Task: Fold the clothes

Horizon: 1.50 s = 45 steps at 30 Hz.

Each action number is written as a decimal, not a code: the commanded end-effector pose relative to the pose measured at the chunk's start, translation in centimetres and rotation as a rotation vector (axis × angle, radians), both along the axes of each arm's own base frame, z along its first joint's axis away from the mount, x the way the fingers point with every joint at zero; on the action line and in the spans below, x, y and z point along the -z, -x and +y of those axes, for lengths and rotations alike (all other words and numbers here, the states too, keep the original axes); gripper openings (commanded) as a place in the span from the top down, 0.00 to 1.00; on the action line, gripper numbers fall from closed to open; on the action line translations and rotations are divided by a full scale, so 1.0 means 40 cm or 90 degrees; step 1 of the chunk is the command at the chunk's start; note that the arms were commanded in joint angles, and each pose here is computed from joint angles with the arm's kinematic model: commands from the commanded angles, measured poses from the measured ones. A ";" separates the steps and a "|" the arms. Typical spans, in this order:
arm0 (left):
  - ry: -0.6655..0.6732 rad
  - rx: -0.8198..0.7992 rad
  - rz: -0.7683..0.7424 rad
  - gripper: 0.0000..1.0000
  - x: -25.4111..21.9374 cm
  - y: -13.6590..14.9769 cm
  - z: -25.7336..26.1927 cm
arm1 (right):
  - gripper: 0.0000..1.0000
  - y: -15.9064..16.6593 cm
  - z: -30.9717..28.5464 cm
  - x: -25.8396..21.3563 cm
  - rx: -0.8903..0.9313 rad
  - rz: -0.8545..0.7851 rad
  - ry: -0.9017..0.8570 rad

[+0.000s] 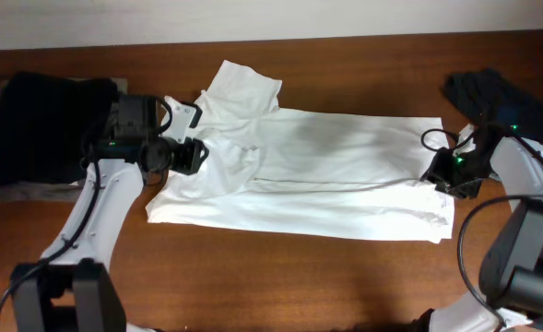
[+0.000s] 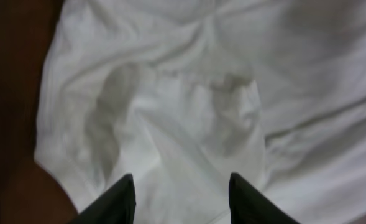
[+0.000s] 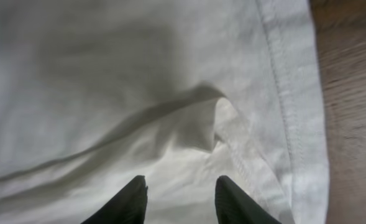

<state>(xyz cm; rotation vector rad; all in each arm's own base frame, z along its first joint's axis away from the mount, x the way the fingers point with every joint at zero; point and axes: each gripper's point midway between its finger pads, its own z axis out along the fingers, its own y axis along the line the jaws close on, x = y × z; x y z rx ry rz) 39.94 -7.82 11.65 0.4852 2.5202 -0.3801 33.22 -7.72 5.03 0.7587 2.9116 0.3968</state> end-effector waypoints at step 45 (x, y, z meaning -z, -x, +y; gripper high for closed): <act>-0.148 0.050 0.038 1.00 -0.084 -0.357 -0.133 | 0.96 -0.392 -0.104 0.054 -0.012 -0.212 0.069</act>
